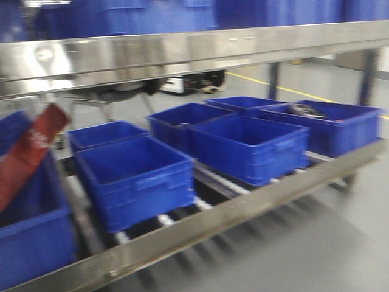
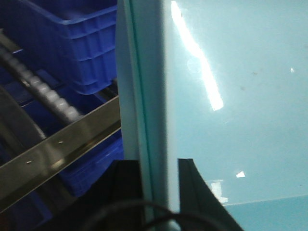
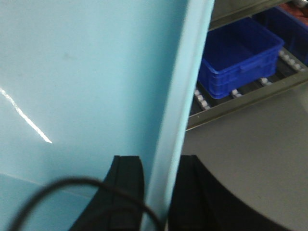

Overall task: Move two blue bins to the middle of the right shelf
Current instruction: 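Turn the base toward the blue-bin shelf rack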

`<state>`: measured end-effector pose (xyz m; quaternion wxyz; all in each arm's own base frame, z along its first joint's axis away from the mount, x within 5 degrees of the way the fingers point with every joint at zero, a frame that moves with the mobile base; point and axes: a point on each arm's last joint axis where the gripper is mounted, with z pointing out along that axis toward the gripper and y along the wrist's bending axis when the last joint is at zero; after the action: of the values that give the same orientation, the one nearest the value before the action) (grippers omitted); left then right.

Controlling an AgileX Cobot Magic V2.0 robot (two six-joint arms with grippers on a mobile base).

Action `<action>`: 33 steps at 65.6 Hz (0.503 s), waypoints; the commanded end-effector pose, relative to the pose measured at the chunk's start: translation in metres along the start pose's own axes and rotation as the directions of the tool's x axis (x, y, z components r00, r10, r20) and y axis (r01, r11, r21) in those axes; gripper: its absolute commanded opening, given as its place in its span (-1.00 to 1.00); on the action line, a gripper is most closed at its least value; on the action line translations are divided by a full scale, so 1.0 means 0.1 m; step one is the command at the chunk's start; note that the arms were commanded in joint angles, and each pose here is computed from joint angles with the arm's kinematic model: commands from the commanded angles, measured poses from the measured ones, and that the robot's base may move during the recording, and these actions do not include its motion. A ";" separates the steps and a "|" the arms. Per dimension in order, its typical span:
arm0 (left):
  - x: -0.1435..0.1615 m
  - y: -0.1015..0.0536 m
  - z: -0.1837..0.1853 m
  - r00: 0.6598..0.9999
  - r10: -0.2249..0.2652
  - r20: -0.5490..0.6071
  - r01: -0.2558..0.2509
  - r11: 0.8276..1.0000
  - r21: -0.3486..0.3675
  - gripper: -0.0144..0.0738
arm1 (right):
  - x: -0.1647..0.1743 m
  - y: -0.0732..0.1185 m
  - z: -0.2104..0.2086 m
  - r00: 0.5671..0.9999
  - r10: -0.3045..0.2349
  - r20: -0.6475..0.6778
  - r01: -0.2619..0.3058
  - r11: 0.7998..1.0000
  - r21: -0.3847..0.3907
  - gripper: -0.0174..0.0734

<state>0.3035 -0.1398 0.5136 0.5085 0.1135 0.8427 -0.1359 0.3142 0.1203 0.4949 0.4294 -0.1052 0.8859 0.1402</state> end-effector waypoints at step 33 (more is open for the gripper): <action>-0.20 -0.08 -0.18 0.982 -0.020 0.185 0.007 0.997 0.073 -0.92 | -0.08 0.07 -0.08 0.996 -0.008 0.084 0.012 0.999 -0.048 -0.95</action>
<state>0.3036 -0.1397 0.5136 0.5086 0.1135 0.8427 -0.1356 0.3142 0.1203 0.4949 0.4294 -0.1052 0.8859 0.1402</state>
